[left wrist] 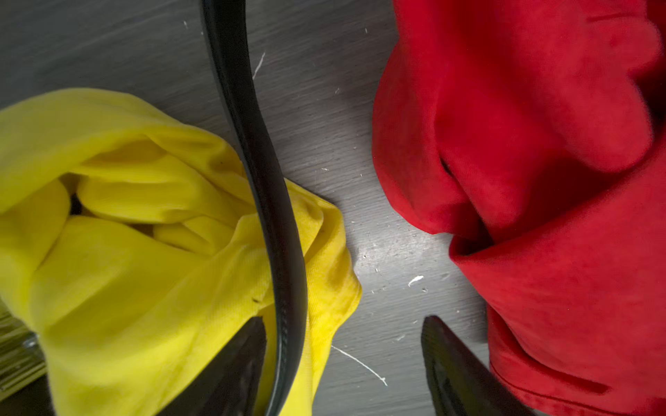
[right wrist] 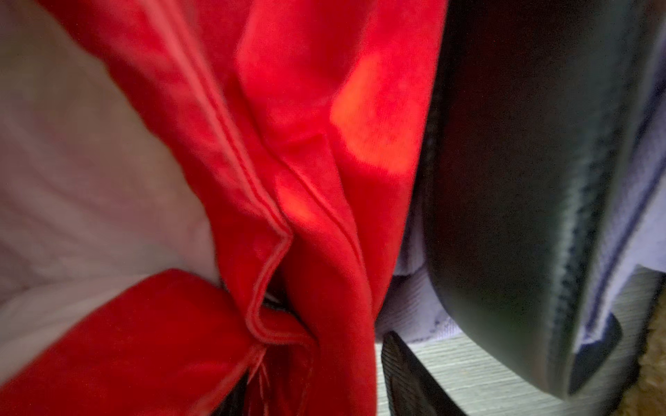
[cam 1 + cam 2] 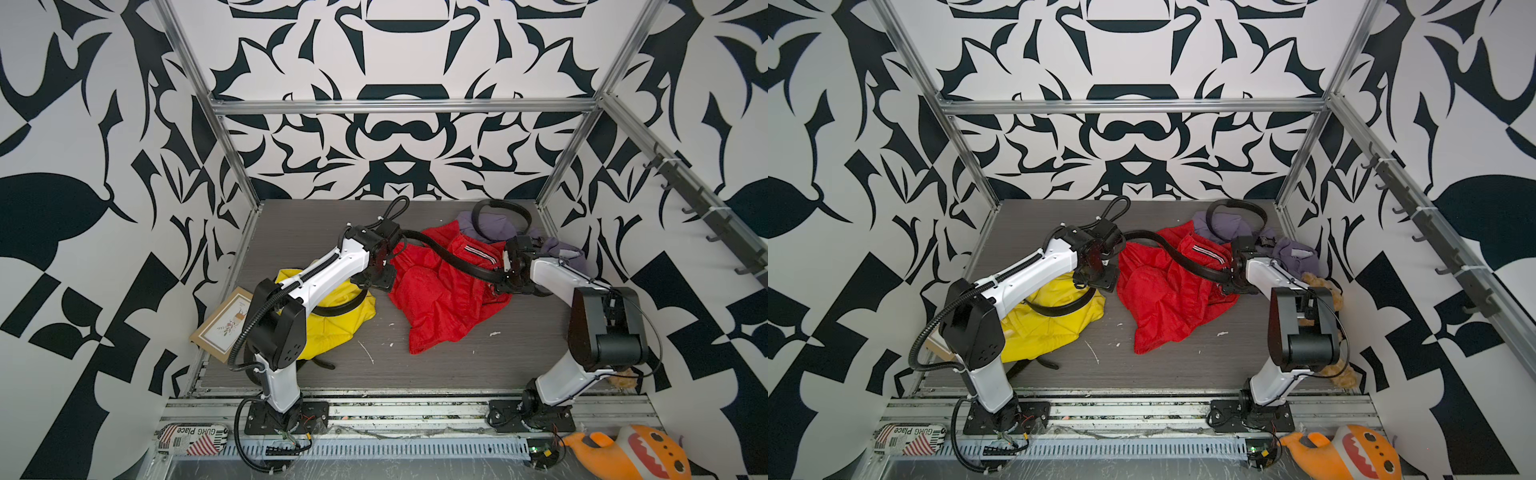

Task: Remove the belt from the trousers
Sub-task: Adjust the belt on the trousers.

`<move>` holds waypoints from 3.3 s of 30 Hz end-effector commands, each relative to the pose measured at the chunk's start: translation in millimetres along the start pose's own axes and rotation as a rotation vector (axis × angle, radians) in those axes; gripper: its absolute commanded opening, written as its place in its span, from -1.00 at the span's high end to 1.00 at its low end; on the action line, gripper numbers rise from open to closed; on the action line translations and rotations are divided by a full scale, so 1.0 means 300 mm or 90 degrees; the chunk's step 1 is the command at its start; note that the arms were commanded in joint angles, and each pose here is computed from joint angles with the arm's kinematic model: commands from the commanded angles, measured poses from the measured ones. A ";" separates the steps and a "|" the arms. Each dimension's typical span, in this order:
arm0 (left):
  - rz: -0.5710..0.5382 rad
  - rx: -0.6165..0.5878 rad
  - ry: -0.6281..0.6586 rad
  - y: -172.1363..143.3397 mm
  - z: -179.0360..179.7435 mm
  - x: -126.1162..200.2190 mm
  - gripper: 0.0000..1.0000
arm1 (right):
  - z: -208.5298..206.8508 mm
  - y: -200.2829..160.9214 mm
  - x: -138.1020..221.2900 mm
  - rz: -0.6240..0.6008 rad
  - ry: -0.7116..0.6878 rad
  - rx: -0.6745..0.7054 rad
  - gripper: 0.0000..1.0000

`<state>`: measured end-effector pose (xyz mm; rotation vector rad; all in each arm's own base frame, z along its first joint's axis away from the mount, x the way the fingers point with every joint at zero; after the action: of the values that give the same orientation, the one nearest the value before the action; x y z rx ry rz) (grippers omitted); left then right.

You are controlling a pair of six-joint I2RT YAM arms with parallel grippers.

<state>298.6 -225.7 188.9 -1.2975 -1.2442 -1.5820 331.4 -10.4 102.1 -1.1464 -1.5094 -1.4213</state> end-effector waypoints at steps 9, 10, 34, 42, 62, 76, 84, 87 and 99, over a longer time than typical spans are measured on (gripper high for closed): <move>0.029 0.000 0.049 0.031 0.021 -0.147 0.48 | 0.000 -0.023 0.043 0.002 -0.001 0.007 -0.23; 0.023 0.006 0.048 0.038 0.021 -0.130 0.66 | -0.001 -0.023 0.045 0.002 -0.002 0.007 -0.23; -0.454 0.065 -0.221 0.334 -0.150 0.653 1.00 | 0.094 -0.031 0.048 0.002 0.076 0.012 -0.24; -0.301 0.209 -0.371 0.402 -0.160 0.240 1.00 | 0.313 -0.059 0.097 -0.017 0.109 0.075 -0.24; -0.218 0.314 -0.365 0.607 -0.071 -0.158 1.00 | 0.455 0.031 0.130 -0.025 0.050 0.170 -0.31; -0.205 0.313 -0.294 0.562 0.000 -0.235 -0.29 | 0.301 0.006 0.440 -0.128 -0.022 0.160 -0.64; -0.418 0.181 -0.255 0.444 0.006 0.170 -0.99 | 0.249 0.014 0.598 -0.256 0.008 0.156 -0.81; -0.507 0.128 -0.231 0.354 0.024 0.295 -0.99 | 0.238 0.004 0.606 -0.320 0.030 0.163 -0.96; -0.618 0.023 -0.037 -0.025 0.256 0.297 -0.98 | 0.188 -0.022 0.426 -0.432 0.098 0.140 -0.96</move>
<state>296.3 -164.2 290.9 -0.8121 -2.2122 -1.9923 273.7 55.2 199.8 -0.5734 -1.9010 -1.5604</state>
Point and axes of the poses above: each gripper's point midway between its finger pads, its own x axis back along the fingers, its own z axis along the line the jaws close on, y = z × x, the point moved 6 cm from there along x, back along the fingers, and after that the axes turned 3 degrees about x, right-handed, at the moved point
